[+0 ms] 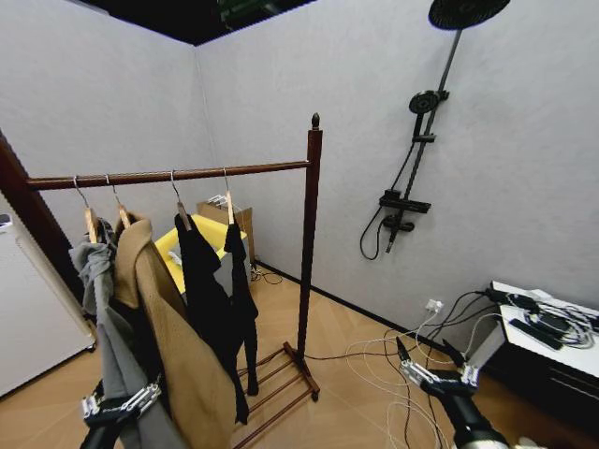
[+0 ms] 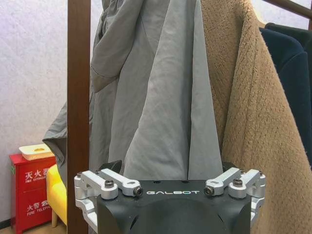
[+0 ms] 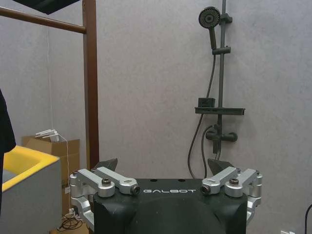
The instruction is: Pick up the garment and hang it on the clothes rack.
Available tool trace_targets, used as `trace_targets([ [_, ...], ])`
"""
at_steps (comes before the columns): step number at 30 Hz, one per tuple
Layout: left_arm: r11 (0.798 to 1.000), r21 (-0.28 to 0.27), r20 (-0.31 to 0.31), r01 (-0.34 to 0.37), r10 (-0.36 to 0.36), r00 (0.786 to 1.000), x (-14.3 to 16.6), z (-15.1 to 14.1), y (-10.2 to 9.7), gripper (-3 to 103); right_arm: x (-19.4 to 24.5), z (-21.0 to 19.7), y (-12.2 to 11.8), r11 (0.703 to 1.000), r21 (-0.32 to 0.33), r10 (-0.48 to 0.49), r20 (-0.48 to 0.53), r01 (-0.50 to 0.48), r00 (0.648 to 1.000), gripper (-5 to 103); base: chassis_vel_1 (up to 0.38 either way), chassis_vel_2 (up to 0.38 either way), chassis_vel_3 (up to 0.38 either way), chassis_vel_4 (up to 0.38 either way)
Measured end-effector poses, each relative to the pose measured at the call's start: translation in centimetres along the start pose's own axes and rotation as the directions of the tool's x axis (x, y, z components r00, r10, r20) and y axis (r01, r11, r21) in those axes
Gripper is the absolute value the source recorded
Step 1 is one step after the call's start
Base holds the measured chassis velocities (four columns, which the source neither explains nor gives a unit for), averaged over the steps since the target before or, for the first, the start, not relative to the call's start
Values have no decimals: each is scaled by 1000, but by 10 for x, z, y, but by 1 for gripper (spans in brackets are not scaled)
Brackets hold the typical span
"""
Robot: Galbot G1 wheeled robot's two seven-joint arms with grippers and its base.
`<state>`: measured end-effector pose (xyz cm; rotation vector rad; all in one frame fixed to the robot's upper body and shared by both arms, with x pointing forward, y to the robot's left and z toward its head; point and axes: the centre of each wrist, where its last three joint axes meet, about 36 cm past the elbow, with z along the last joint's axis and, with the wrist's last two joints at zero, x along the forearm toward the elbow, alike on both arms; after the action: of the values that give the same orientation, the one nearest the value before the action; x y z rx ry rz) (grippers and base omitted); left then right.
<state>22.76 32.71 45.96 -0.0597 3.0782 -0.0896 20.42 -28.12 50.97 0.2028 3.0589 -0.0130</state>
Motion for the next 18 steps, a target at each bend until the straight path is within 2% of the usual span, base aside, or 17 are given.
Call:
trace_targets([
  [18,1000,0,0,0,0,1000,0,0,0,100,-1,0,0,1000,-3,0,-2,0,1000,100,0,0,0,0],
])
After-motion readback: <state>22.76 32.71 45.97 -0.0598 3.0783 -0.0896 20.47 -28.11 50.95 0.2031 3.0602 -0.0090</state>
